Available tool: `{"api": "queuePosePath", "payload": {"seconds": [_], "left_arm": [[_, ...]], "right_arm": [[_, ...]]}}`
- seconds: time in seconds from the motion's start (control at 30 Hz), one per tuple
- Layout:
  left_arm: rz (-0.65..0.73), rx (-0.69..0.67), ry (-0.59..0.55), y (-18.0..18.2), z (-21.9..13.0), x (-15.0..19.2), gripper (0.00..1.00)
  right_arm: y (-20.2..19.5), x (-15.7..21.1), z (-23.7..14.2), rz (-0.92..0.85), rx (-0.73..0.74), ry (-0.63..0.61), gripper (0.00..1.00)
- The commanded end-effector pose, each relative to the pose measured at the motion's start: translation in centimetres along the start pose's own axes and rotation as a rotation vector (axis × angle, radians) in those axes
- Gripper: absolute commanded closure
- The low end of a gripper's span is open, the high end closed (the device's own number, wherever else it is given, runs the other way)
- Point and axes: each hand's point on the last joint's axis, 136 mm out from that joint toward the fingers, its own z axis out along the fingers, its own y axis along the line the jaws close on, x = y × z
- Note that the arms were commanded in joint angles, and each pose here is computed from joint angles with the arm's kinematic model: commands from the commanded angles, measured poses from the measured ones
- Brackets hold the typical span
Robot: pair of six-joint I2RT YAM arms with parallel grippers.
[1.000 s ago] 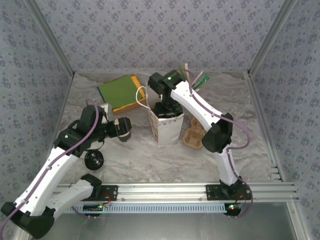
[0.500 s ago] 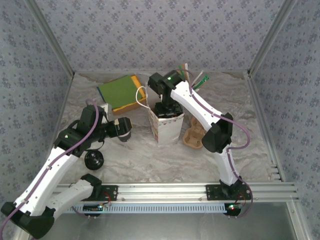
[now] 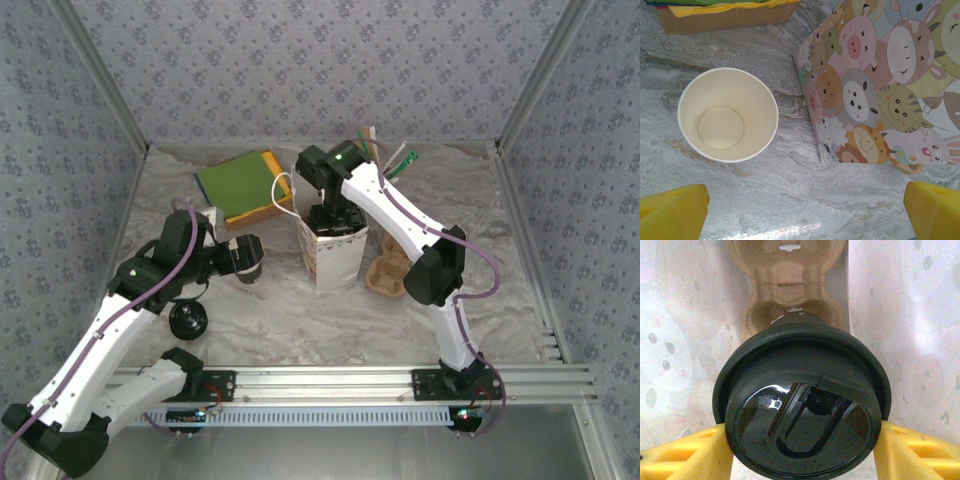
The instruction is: Pack the takeout coffee
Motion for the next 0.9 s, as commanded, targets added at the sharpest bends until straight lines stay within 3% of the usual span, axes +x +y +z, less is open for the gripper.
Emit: {"api": "queuePosePath", "payload": {"seconds": [0.0, 0.87], "left_arm": [[0.005, 0.030, -0.006, -0.7, 0.0, -0.3, 0.00], [0.006, 0.028, -0.004, -0.8, -0.1, -0.3, 0.00]], "right_arm": [[-2.1, 3.1, -0.5, 0.003, 0.077, 0.121, 0.32], [-2.2, 2.8, 1.1, -0.004, 0.083, 0.132, 0.32]]}}
